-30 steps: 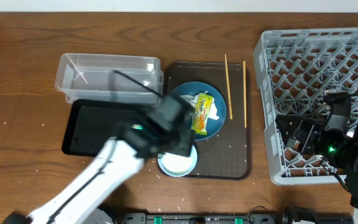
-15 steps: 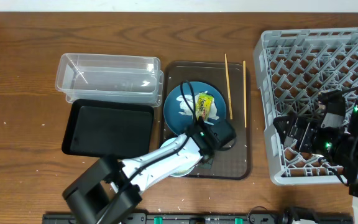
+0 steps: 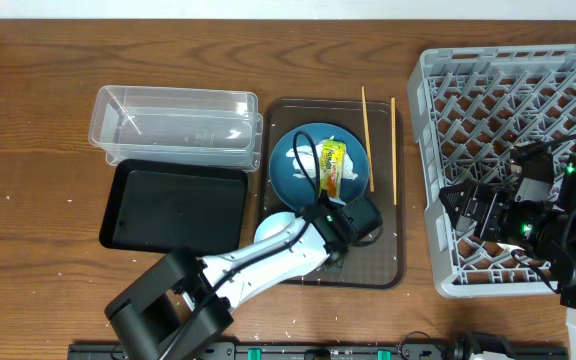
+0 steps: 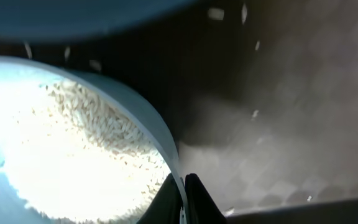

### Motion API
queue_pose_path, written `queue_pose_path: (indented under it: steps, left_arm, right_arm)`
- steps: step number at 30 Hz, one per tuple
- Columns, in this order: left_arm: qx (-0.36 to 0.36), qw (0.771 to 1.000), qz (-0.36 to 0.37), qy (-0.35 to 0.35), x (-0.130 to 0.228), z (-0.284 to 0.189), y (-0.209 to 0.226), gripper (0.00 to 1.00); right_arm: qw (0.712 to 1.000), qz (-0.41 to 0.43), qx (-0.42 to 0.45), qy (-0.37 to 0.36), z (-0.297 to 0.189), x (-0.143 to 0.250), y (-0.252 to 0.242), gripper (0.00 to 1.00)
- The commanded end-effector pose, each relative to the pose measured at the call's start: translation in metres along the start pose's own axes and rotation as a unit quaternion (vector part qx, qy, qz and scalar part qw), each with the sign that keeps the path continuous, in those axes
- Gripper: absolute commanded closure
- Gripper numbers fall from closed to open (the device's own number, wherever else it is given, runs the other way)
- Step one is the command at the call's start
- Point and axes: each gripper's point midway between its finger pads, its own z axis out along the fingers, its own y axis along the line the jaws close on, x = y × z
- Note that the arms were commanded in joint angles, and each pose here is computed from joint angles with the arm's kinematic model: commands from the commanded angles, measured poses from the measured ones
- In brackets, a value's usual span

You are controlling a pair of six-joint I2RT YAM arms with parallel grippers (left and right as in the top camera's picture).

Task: Sort waste into correct bins and load items into the dishwasher rack
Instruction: 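Grasp the light blue bowl and lift it toward the black tray, then tilt the bowl with the left gripper to pour rice onto black tray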

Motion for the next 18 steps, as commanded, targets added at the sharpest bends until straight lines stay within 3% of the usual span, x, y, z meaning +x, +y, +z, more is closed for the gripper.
queue_pose_path:
  steps: [1,9,18]
  left_arm:
    - [0.018,1.0,-0.012,-0.003,0.0,-0.023,0.002,0.94]
    - [0.16,0.981,-0.07,-0.082,-0.028,-0.116,0.043,0.94]
    - [0.348,0.917,-0.148,-0.125,-0.045,-0.165,0.129,0.94]
  right_arm:
    - [1.0,-0.001,-0.001,-0.001,-0.001,0.0,0.002,0.14]
    - [1.0,-0.001,-0.001,-0.001,-0.001,0.0,0.002,0.14]
    - [1.0,0.0,-0.001,0.001,-0.001,0.0,0.002,0.14]
